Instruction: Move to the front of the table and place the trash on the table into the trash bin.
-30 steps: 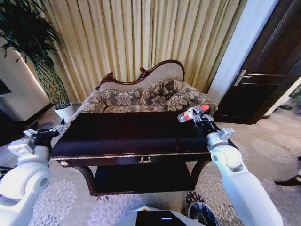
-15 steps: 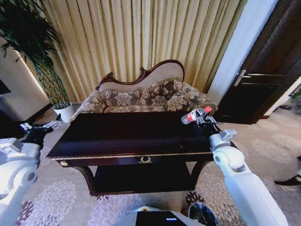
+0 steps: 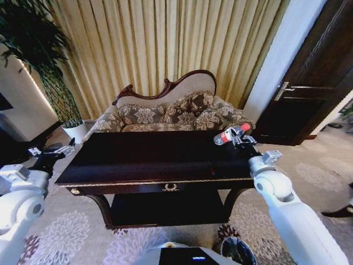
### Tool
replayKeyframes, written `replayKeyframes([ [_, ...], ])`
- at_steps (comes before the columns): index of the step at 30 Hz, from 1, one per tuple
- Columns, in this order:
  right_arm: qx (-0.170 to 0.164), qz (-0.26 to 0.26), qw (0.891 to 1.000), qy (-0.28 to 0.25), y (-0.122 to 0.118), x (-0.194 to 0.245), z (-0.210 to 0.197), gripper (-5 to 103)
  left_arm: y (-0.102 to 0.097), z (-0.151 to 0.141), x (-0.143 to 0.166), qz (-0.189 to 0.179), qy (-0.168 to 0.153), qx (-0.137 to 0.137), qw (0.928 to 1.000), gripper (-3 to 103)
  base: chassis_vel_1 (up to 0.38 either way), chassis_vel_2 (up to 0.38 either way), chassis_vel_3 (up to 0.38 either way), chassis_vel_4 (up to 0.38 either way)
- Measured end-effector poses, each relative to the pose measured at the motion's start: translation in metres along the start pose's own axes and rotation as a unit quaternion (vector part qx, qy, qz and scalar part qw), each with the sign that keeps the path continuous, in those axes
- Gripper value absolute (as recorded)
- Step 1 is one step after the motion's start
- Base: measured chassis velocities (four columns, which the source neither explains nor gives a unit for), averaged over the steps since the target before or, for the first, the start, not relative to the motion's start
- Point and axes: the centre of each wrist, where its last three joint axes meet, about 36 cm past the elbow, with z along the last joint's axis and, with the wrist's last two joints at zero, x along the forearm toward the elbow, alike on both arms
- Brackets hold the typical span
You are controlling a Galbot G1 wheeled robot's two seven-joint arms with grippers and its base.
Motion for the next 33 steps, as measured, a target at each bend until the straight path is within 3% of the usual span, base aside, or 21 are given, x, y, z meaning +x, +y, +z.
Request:
replayKeyframes([
  [33,0.006,0.015,1.0,-0.006,0.0,0.014,0.012,31,-0.002,0.003,0.005,-0.001,-0.008,0.005,1.0,100,0.187,-0.188,-0.185,0.188],
])
